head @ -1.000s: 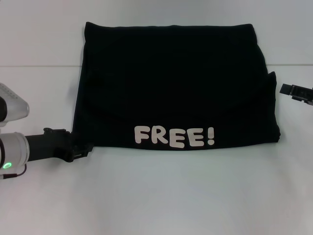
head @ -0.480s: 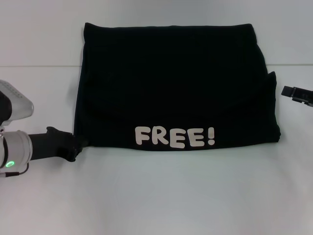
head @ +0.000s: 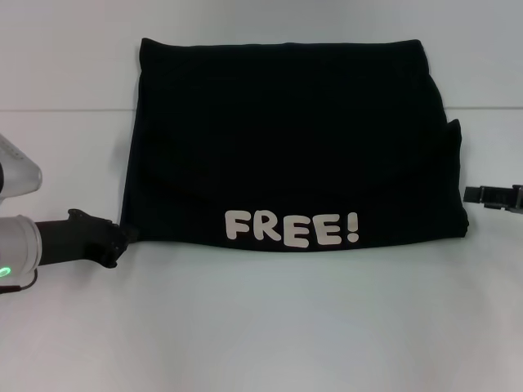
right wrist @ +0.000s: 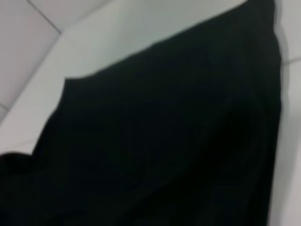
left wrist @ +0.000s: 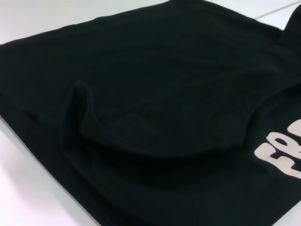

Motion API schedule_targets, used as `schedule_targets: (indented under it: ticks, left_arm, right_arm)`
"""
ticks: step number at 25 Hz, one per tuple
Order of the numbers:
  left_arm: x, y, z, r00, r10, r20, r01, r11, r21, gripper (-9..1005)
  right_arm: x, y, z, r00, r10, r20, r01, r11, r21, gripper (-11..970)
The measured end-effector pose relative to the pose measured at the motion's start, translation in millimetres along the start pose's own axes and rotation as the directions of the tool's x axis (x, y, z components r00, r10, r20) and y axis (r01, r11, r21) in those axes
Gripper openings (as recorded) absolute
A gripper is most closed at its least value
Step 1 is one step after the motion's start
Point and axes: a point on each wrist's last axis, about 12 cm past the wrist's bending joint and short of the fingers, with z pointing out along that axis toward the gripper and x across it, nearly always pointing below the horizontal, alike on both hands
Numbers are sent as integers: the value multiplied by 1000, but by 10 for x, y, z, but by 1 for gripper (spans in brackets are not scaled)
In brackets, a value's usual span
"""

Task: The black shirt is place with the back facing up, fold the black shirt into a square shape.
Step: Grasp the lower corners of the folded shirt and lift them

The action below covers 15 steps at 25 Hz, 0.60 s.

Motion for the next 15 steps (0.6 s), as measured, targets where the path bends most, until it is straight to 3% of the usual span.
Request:
schedule_targets:
  ticks: [9,15]
  left_arm:
    - [-23,-3,-8,1000,6,2,-6,1000,7,1]
    - [-34,1,-4,1000,11,-1,-11,1000,9,0]
  right_arm:
    - [117,141,282,996,-54,-71,56,998,19,570]
    - [131,155,313,994,-66,-81,68,997,25,557]
